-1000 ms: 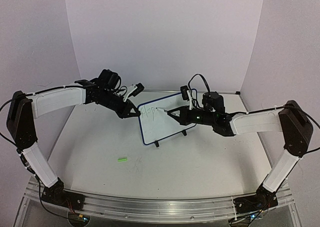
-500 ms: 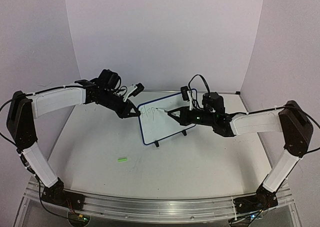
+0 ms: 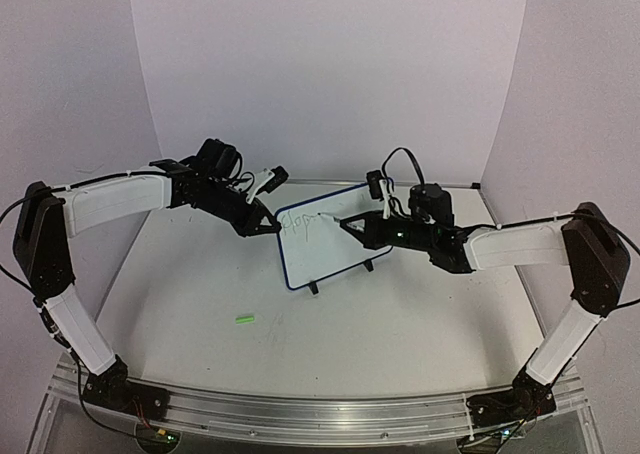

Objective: Write a sentence on the whiteboard
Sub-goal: Write on the whiteboard with the whiteboard marker without the cap.

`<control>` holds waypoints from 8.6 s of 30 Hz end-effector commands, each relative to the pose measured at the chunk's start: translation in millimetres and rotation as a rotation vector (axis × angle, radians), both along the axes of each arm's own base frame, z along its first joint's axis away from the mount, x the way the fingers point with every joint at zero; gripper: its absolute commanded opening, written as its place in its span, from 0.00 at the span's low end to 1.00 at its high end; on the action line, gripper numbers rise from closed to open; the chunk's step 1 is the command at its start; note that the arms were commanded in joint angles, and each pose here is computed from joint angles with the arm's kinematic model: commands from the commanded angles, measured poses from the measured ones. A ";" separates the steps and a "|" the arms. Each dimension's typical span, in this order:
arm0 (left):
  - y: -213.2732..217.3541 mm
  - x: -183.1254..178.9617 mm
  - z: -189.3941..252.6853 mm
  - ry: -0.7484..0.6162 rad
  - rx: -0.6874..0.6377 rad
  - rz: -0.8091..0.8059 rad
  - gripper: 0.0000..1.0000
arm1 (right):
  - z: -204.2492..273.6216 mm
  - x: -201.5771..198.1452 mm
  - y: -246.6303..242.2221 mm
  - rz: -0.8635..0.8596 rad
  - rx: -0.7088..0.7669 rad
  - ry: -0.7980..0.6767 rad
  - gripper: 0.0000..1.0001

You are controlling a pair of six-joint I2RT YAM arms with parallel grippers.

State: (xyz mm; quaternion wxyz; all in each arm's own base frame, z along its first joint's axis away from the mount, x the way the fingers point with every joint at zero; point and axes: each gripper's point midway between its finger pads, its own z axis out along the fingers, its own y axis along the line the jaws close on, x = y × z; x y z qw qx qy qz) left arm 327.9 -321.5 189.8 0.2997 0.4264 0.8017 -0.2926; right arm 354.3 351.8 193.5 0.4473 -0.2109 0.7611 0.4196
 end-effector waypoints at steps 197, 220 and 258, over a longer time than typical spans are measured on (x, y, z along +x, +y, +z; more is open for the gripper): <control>0.7 1.2 -15.9 0.014 0.061 -0.008 0.00 | -37.5 22.6 -43.6 0.099 0.067 0.144 0.00; -0.3 0.8 -16.1 0.019 0.057 -0.011 0.00 | 31.8 14.4 -40.8 0.111 0.154 0.027 0.00; 0.5 1.3 -17.5 0.018 0.063 -0.009 0.00 | 10.5 41.2 -47.7 -0.046 0.076 0.037 0.00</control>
